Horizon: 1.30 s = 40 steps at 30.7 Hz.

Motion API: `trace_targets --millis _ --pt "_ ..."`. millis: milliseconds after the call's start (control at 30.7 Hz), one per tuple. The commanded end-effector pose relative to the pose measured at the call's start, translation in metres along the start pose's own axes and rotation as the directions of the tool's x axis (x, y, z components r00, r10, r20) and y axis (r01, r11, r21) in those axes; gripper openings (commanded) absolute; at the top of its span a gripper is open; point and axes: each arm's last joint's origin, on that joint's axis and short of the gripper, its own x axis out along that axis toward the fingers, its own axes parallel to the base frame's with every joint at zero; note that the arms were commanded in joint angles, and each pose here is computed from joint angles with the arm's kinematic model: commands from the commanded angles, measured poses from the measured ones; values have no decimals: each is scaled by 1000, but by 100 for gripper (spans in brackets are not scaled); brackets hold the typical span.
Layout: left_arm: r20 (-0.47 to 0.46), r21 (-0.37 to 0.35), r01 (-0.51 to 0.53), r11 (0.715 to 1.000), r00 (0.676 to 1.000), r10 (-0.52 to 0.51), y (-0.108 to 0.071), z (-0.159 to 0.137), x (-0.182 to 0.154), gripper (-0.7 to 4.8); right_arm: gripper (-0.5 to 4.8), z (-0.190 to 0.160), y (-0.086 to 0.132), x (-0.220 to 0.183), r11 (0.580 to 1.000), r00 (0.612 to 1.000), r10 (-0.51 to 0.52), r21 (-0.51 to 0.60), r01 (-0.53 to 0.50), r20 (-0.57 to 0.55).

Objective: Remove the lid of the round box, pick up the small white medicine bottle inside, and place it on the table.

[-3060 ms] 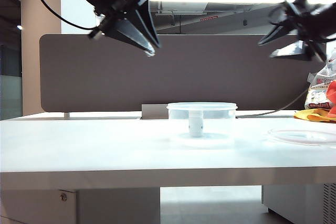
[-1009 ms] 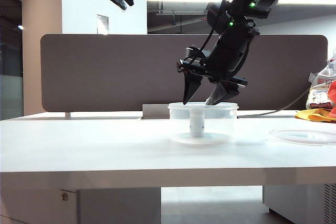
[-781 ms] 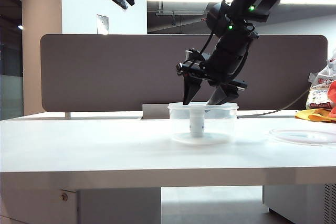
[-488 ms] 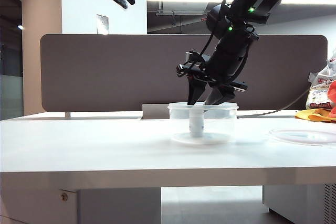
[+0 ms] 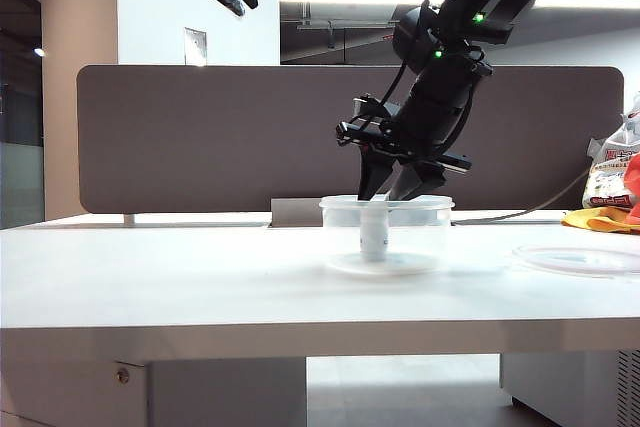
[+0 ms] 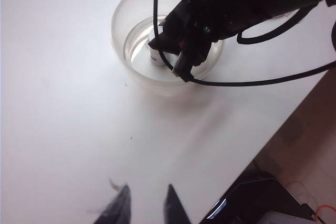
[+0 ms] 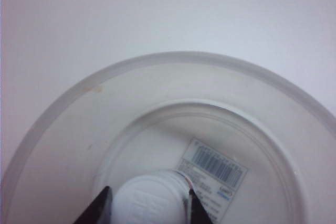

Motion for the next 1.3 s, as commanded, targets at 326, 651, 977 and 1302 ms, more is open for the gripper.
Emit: trace_targets --millis 326,651,977,1302 --pt "14 11 -68 998 998 68 1 2 -3 89 138 36 13 -31 999 998 11 -33 -9 62" --pt "13 10 -69 998 998 69 2 2 -4 89 138 38 65 -32 983 990 125 -140 -116 59" --pt "-28 31 -112 993 993 113 3 -2 -4 89 138 48 95 -46 966 987 136 -231 -112 90" --pt "-29 43 -129 991 991 130 2 -2 -7 89 138 40 125 -44 940 978 199 -296 -171 67"
